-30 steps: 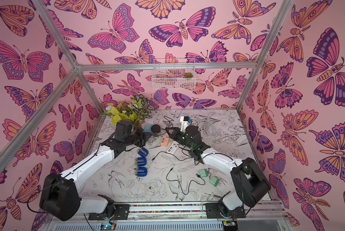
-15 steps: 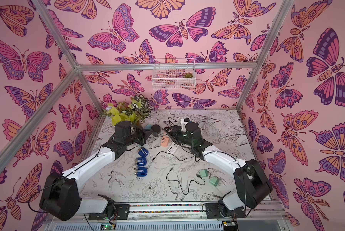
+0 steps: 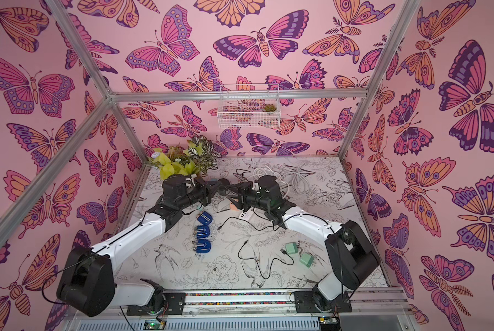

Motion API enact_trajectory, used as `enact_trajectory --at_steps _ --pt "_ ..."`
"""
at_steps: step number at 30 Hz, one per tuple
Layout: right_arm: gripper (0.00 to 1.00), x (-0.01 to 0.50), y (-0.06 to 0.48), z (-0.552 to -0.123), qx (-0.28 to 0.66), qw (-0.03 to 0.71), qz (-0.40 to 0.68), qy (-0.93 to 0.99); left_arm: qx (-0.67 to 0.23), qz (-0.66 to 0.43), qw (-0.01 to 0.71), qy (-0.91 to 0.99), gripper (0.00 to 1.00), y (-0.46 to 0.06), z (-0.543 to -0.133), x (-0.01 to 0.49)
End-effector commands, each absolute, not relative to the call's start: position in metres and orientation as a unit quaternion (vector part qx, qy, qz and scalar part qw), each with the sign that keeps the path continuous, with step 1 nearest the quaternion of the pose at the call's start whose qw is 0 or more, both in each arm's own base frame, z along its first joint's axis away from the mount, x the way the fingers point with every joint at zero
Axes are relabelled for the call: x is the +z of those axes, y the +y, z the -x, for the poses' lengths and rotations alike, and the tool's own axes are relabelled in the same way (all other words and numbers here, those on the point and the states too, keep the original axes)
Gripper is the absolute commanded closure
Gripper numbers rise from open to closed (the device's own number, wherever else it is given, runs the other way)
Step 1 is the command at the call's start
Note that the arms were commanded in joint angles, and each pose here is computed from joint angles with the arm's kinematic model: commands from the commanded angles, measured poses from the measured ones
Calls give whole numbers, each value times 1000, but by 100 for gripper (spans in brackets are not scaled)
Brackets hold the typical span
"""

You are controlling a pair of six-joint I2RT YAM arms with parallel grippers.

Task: Charge the electric shaver
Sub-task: Pick up the charging cable from the center of the board.

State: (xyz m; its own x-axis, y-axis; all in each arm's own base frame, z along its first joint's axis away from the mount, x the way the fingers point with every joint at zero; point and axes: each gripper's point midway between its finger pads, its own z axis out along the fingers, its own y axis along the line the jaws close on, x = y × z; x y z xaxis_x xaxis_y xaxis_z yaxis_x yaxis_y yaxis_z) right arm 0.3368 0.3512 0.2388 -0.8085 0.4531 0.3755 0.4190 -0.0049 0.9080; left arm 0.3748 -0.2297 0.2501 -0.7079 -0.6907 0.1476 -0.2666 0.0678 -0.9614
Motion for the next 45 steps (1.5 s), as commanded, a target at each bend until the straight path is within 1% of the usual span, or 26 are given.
enact_trajectory --at_steps 1,7,9,15,17,20,24,29,34,41,45 --pt "63 246 359 -348 663 8 -319 678 -603 311 176 713 100 -237 -369 252" --pt "72 252 364 -353 673 9 -314 669 -601 312 169 716 100 -239 -369 247" --pt "72 252 364 -352 674 7 -312 669 -601 312 168 716 100 -239 -369 247" --pt "68 252 366 -353 678 5 -309 667 -600 312 163 718 100 -242 -371 244" --pt "68 254 368 -354 679 4 -306 667 -600 313 163 718 100 -242 -371 244" --pt "77 252 369 -356 679 6 -306 667 -601 310 161 719 100 -244 -372 245" --pt "83 250 369 -357 679 6 -305 668 -601 310 159 719 100 -244 -372 245" --pt "84 249 367 -359 678 10 -303 670 -602 308 155 720 100 -246 -371 244" --pt "89 246 363 -361 676 14 -300 673 -601 308 148 722 100 -247 -370 242" --pt "93 247 365 -363 680 12 -293 672 -603 305 141 723 100 -250 -371 242" --pt "98 245 365 -362 679 12 -291 674 -604 303 143 723 100 -250 -372 244"
